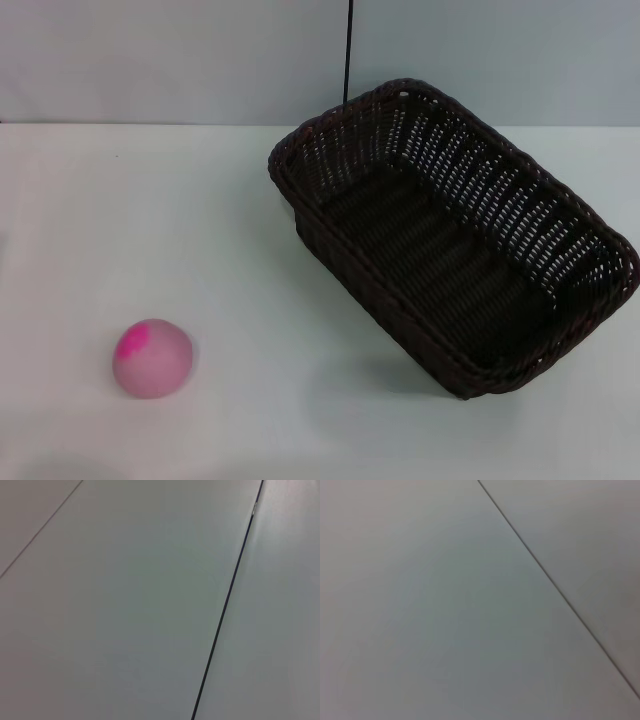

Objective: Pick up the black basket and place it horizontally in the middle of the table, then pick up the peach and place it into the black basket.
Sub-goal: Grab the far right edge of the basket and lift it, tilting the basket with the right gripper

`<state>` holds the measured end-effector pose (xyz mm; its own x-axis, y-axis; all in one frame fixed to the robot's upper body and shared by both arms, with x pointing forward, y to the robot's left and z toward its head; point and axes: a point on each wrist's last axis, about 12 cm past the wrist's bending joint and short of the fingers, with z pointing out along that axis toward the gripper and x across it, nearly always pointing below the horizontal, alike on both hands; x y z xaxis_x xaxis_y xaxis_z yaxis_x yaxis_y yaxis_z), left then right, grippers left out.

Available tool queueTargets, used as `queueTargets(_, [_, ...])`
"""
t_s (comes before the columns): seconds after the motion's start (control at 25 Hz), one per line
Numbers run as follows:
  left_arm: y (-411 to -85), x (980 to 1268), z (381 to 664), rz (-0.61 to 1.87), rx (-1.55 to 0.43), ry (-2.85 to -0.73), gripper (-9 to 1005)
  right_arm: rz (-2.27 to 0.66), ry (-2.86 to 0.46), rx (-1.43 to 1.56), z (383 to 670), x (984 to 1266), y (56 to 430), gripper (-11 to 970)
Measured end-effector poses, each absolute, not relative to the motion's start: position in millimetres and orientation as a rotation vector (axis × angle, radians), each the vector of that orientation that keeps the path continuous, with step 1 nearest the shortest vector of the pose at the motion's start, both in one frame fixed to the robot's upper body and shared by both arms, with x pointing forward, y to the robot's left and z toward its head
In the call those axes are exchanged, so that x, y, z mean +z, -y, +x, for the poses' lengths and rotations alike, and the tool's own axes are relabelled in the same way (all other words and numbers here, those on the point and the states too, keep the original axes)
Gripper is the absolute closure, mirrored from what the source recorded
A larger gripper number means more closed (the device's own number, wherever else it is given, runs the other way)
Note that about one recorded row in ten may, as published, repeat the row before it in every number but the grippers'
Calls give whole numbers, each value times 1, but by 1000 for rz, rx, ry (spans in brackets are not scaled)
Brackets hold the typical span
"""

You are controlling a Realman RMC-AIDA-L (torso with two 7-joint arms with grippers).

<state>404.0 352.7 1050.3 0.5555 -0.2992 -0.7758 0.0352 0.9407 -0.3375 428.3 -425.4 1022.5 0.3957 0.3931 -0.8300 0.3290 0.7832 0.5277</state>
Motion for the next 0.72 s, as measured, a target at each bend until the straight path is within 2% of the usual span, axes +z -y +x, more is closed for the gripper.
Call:
queueTargets(0.48, [-351, 1050, 405, -293, -213, -967, 169, 644, -1232, 140, 433, 1026, 423, 300])
queueTargets(0.72, [-351, 1049, 402, -292, -217, -975, 169, 489, -1310, 291, 443, 1039, 426, 300])
